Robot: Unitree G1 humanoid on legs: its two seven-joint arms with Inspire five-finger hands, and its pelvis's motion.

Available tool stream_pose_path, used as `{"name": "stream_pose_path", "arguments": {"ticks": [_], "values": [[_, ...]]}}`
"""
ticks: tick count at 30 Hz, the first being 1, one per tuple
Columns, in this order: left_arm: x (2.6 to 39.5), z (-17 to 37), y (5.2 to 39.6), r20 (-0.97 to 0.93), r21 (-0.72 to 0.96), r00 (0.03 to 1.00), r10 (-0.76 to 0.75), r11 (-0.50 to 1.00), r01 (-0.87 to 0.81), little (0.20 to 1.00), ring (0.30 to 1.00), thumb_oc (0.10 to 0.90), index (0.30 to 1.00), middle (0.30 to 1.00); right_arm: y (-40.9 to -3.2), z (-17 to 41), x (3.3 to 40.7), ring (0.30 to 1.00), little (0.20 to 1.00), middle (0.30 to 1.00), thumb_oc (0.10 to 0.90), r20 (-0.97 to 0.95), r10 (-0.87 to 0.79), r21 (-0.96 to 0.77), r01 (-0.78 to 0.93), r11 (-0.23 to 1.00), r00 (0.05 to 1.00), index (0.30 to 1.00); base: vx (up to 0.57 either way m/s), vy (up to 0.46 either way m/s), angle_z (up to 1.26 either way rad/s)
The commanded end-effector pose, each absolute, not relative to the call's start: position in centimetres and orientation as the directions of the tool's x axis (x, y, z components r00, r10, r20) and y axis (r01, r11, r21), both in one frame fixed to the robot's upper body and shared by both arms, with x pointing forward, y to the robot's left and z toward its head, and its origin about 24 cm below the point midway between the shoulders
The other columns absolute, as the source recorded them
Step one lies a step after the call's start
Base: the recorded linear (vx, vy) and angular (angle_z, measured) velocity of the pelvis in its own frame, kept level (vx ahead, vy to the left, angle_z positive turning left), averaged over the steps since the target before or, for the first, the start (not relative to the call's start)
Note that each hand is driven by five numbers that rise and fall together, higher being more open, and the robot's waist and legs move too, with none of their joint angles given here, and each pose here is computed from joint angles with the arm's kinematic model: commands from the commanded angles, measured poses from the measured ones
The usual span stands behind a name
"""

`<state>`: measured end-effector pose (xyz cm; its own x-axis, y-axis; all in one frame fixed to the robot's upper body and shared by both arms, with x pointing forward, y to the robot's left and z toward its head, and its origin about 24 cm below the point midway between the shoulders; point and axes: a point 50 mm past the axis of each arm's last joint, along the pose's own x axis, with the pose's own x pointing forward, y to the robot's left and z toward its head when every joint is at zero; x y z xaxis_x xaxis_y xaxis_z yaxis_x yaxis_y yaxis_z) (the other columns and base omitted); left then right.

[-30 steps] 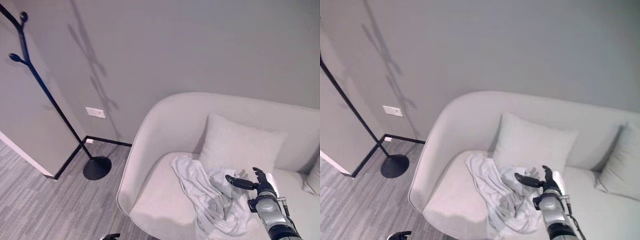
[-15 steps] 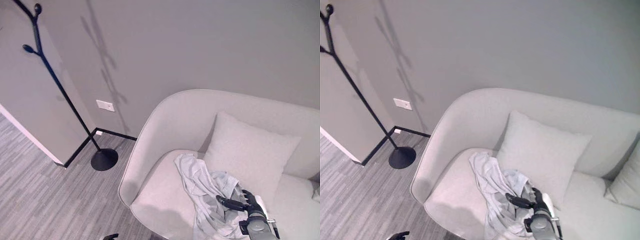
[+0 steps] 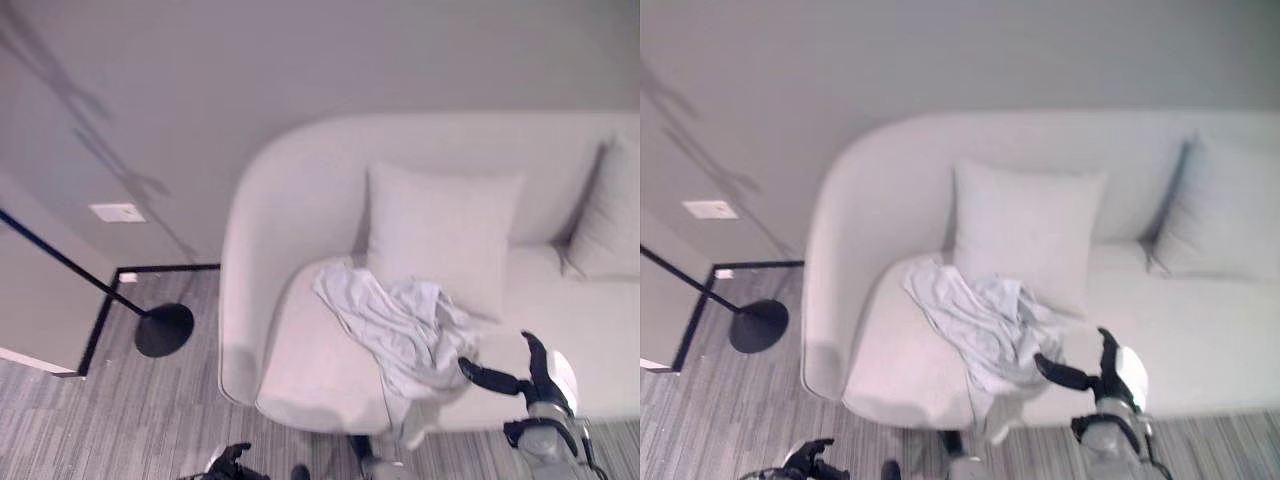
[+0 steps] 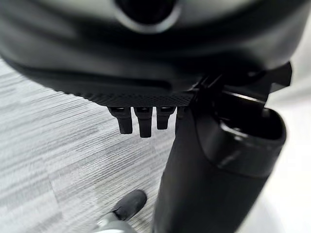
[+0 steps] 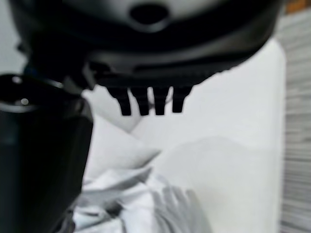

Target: Hang the clothes on the sofa on the clothes rack.

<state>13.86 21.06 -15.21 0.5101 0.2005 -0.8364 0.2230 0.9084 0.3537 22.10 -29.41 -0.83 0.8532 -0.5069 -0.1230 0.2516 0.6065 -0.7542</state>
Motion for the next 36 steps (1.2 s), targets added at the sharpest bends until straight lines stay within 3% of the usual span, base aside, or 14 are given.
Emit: {"name": "stream_pose_path", "arguments": {"ticks": [1, 7, 14, 18, 26, 36], "values": [[10.4, -16.1, 21.9, -0.861, 0.362, 0.445, 0.245, 0.911, 0.199, 0.900, 0.900, 0.800, 0.900, 0.900, -30.6, 5.3, 24.4, 0.900, 0.900, 0.900, 0.800, 0.169, -0.437, -0.788, 0.387, 0.478, 0.884, 0.900, -0.16, -0.032, -0.42], [8.8, -16.1, 23.7, -0.863, 0.391, 0.390, 0.321, 0.913, 0.114, 0.900, 0.900, 0.800, 0.900, 0.900, -30.1, 5.0, 25.0, 0.900, 0.900, 0.900, 0.800, 0.160, -0.427, -0.784, 0.378, 0.493, 0.890, 0.900, -0.15, -0.087, -0.34], [10.3, -15.6, 23.8, -0.826, 0.413, 0.447, 0.342, 0.908, 0.068, 0.900, 0.900, 0.800, 0.900, 0.900, -30.3, 6.1, 27.0, 0.900, 0.900, 0.900, 0.800, 0.207, -0.448, -0.766, 0.429, 0.478, 0.870, 0.900, -0.16, -0.111, -0.15], [11.4, -15.6, 22.8, -0.820, 0.417, 0.481, 0.311, 0.900, 0.129, 0.900, 0.900, 0.800, 0.900, 0.900, -29.3, 5.8, 28.4, 0.900, 0.900, 0.900, 0.800, 0.162, -0.436, -0.701, 0.414, 0.580, 0.885, 0.900, -0.09, -0.055, 0.20], [11.1, -15.6, 22.9, -0.821, 0.416, 0.472, 0.321, 0.902, 0.111, 0.900, 0.900, 0.800, 0.900, 0.900, -27.0, 5.4, 30.2, 0.900, 0.900, 0.900, 0.800, 0.122, -0.380, -0.647, 0.363, 0.670, 0.917, 0.900, 0.01, 0.014, 0.12], [11.8, -15.4, 22.9, -0.796, 0.436, 0.500, 0.341, 0.896, 0.083, 0.900, 0.900, 0.800, 0.900, 0.900, -26.0, 6.9, 33.2, 0.900, 0.900, 0.900, 0.800, 0.159, -0.398, -0.660, 0.398, 0.638, 0.903, 0.900, 0.00, 0.005, 0.01]]}}
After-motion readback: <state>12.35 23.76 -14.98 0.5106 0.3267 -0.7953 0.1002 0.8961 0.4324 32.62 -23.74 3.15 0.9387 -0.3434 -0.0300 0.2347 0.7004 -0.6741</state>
